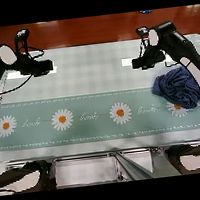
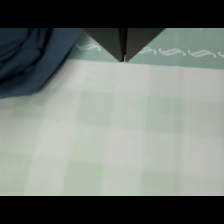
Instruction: Fold the shirts.
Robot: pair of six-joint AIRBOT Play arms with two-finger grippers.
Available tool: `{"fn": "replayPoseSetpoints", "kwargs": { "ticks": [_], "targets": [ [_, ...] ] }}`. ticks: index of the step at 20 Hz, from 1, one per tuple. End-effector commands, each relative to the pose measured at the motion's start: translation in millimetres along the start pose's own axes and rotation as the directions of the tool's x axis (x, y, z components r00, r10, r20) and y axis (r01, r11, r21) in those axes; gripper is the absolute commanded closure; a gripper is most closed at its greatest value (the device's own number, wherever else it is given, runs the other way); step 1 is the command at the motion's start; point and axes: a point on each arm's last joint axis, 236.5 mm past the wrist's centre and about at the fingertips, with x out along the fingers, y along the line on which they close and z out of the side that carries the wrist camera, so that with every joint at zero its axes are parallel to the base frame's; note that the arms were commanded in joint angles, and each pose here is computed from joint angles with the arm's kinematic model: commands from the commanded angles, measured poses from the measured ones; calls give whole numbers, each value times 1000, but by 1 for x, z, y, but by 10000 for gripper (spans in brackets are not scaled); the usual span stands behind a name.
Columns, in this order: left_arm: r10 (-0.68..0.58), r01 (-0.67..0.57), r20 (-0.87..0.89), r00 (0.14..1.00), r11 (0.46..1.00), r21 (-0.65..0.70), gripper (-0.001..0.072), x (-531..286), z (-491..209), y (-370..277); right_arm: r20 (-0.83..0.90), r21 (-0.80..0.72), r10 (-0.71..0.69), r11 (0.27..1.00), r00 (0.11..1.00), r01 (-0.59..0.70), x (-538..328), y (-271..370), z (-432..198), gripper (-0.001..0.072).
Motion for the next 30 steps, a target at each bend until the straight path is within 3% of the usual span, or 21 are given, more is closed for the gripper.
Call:
{"fn": "replayPoseSetpoints", "kwargs": {
  "ticks": [1,2,3,4,6,11,14,16,21,30],
  "targets": [
    [-4,4,62,998,1000,-2,638,13,17,0,97,-12,16,1000,995,-15,-1,4,23,584],
    [-5,5,72,997,1000,3,381,17,19,0,123,-29,-12,999,992,16,-1,-3,29,290],
    [-1,-4,86,996,999,54,200,18,24,0,121,-101,-70,991,990,82,-3,-16,29,288],
    [28,-37,90,996,994,106,197,13,29,7,102,-147,-134,978,986,148,-9,-33,26,288],
    [88,-94,76,993,992,81,198,-10,36,25,69,-99,-233,966,970,239,-36,-75,20,290],
    [108,-102,165,980,994,-45,199,-67,32,58,213,259,-259,945,942,201,-119,-166,-3,295],
    [89,-81,144,986,995,-66,198,-62,-19,58,187,372,-256,912,948,173,-107,-193,-60,294],
    [15,-2,112,994,993,-118,198,-48,-63,44,168,414,-207,902,964,122,-81,-189,-97,295],
    [-32,38,60,998,995,-96,198,-20,-125,30,-14,396,-164,905,986,156,-17,-178,-164,294],
    [-57,66,79,995,991,-116,198,-14,-122,23,-86,356,-109,925,990,133,50,-172,-149,291]
  ]
}}
